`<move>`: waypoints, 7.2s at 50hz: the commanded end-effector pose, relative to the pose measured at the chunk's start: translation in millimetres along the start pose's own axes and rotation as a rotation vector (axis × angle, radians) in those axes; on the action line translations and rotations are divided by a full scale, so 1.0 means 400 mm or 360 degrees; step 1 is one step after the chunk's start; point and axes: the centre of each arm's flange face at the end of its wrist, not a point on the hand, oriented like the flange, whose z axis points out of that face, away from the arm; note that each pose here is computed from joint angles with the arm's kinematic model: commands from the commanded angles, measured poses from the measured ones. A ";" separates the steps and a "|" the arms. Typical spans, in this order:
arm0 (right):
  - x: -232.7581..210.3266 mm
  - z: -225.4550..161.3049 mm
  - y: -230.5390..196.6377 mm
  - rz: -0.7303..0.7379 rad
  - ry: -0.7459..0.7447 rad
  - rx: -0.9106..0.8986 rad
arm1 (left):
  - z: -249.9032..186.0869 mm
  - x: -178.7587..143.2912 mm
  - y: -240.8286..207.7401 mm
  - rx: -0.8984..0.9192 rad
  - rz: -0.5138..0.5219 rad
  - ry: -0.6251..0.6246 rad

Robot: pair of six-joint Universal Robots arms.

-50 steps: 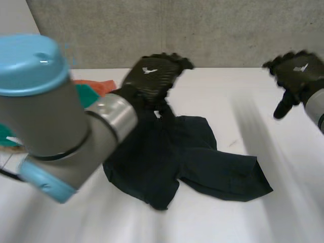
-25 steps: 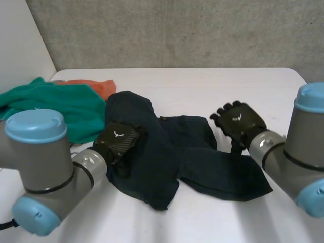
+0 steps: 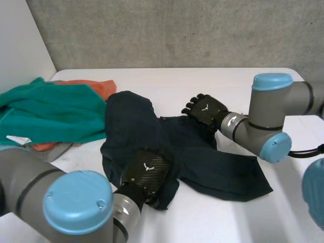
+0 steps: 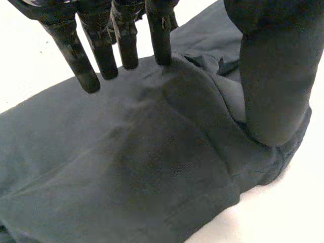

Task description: Fold the laundry.

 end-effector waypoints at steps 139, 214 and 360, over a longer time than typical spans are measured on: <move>0.198 -0.594 -0.297 -0.0073 0.0700 -0.0149 | -0.235 -0.249 -0.392 0.0764 0.0010 -0.0445; 0.115 -0.422 -0.130 0.0176 0.0579 -0.0425 | -0.013 0.177 0.003 -0.0160 -0.0127 0.0318; 0.153 -0.049 0.073 -0.0228 0.0960 -0.0328 | 0.487 -0.248 -0.123 0.0424 0.0622 -0.0579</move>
